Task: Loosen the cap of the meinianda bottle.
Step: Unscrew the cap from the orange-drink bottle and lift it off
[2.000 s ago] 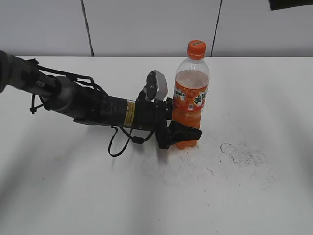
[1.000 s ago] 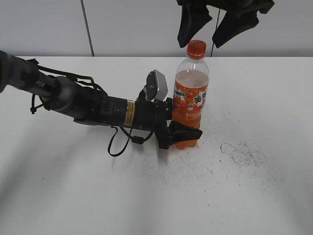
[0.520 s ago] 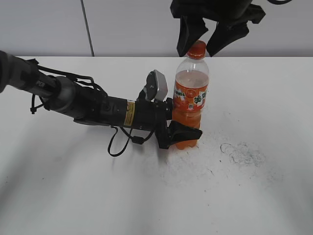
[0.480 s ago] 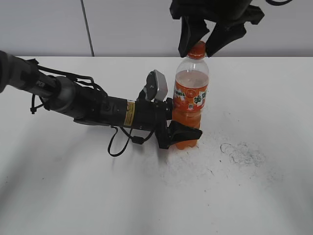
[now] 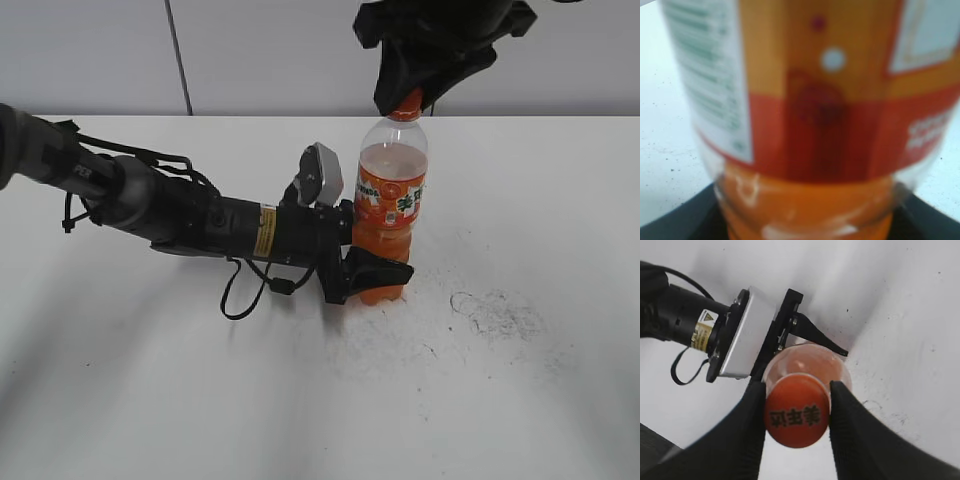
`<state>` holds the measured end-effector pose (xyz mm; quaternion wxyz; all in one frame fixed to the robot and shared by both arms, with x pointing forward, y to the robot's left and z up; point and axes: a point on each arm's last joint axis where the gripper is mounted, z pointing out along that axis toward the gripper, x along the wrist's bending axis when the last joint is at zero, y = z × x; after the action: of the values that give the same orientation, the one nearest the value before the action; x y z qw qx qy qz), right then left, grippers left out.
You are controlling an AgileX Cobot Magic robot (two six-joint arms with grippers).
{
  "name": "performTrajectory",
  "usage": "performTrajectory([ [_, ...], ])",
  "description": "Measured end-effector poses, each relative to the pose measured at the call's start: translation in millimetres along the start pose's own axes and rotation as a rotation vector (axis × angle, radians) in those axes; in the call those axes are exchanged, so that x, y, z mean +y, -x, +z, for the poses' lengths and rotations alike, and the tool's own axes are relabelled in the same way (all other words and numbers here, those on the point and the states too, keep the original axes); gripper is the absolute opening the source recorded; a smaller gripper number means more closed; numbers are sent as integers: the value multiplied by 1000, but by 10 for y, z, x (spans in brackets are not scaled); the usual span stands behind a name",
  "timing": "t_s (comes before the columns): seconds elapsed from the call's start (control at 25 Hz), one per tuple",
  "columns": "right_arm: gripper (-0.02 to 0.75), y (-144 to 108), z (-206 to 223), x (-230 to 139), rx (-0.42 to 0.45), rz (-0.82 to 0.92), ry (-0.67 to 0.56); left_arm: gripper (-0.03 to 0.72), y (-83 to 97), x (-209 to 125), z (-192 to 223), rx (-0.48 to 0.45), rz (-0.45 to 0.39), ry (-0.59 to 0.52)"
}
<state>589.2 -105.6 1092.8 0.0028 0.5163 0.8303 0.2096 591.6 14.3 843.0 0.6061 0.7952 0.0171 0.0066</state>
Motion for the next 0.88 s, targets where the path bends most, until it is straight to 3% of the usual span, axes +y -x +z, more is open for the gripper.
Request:
performTrajectory([
  [0.12,270,1,-10,4,-4,-111,1,501,0,0,0,0,0,0],
  [0.16,270,-4,-10,2,2,-280,-1,501,1,-1,0,-1,3,-1],
  [0.28,270,-14,-10,0,13,-543,0,501,3,-2,0,-3,14,-2],
  [0.48,270,-18,-10,-3,19,-698,0,501,3,-2,0,-3,20,-2],
  [0.64,290,-19,-11,-4,20,-619,-2,501,2,-2,0,-2,17,-2],
  [0.8,467,-9,-10,2,8,-247,0,501,1,-1,1,-1,13,-2],
  [0.88,503,-8,-10,10,6,-96,8,501,1,-1,1,-1,13,-2],
])
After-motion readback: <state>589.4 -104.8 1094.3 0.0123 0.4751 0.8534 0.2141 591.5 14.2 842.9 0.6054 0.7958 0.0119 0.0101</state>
